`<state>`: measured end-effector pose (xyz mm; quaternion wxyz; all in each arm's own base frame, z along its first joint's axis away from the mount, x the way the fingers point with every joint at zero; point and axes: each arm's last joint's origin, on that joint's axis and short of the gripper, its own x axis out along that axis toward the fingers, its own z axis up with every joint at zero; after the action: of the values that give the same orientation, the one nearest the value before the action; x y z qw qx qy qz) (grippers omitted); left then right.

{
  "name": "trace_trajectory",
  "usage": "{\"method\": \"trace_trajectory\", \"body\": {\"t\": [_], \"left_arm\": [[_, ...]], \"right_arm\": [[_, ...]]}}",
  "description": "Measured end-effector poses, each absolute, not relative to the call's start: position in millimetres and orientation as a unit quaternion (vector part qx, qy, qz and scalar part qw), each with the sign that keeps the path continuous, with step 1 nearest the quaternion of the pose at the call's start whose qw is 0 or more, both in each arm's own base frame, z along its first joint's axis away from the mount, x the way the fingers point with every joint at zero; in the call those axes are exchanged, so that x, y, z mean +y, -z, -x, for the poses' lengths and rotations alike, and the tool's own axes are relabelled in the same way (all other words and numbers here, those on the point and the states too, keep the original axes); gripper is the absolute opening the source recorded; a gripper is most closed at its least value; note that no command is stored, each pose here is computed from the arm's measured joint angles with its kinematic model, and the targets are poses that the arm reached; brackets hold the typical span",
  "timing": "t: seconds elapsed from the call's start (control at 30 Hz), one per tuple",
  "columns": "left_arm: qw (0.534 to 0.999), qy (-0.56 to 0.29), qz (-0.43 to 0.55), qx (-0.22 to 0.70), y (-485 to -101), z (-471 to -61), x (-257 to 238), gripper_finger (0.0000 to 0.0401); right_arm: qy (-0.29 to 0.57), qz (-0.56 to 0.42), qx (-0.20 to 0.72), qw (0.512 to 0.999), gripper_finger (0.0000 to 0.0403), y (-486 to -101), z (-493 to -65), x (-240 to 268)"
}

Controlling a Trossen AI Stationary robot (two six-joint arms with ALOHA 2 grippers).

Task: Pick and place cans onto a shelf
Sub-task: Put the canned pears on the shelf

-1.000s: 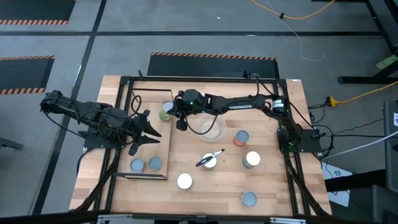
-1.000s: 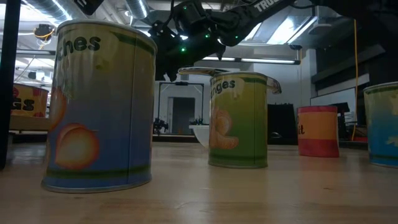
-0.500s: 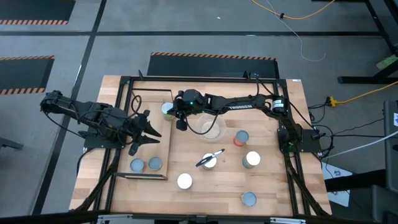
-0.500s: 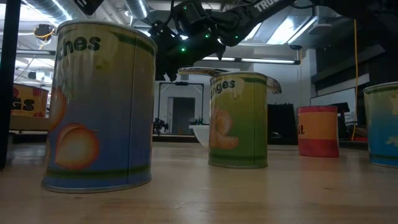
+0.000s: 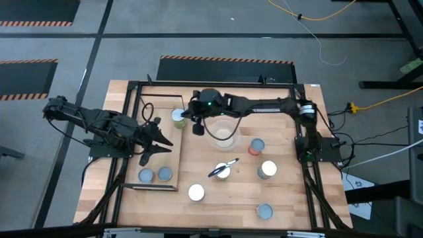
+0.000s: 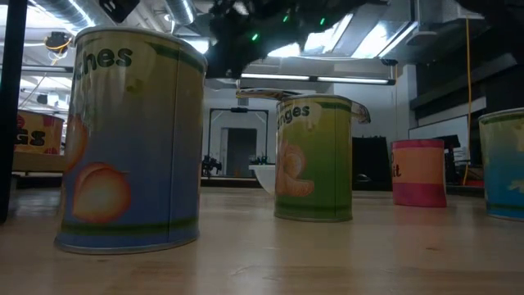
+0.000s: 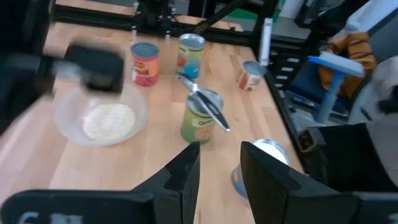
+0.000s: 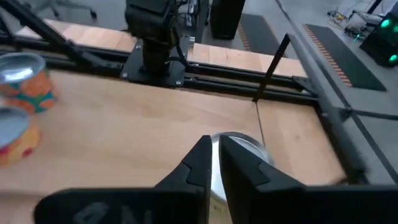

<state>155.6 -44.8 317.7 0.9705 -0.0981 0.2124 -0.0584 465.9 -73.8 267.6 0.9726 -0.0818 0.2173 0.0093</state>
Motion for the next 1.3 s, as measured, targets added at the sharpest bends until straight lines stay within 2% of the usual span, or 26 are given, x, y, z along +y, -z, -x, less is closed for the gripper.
{"method": "trace_trajectory", "body": {"t": [0.3, 0.47, 0.77, 1.07, 1.3], "left_arm": [[0.979, -0.039, 0.086, 0.181, -315.1, -177.4, -44.0, 0.0108], [0.979, -0.069, 0.078, 0.175, -311.4, -192.3, -37.6, 0.0108], [0.965, -0.142, 0.081, 0.206, -313.5, -220.5, -12.6, 0.0108], [0.917, -0.231, 0.055, 0.321, -293.9, -240.0, 10.7, 0.0108], [0.880, -0.270, 0.041, 0.389, -274.2, -243.1, 21.9, 0.0108]], "right_arm": [[-0.007, 0.099, 0.281, 0.954, 0.0036, -341.5, -397.0, -66.9], [0.004, 0.091, 0.325, 0.941, 0.0036, -361.4, -362.7, -69.7], [0.027, 0.063, 0.358, 0.931, 0.0036, -358.8, -351.7, -86.1], [0.030, 0.051, 0.397, 0.916, 0.0036, -335.7, -363.0, -96.3], [0.028, 0.050, 0.399, 0.915, 0.0036, -334.5, -363.2, -96.1]]}}
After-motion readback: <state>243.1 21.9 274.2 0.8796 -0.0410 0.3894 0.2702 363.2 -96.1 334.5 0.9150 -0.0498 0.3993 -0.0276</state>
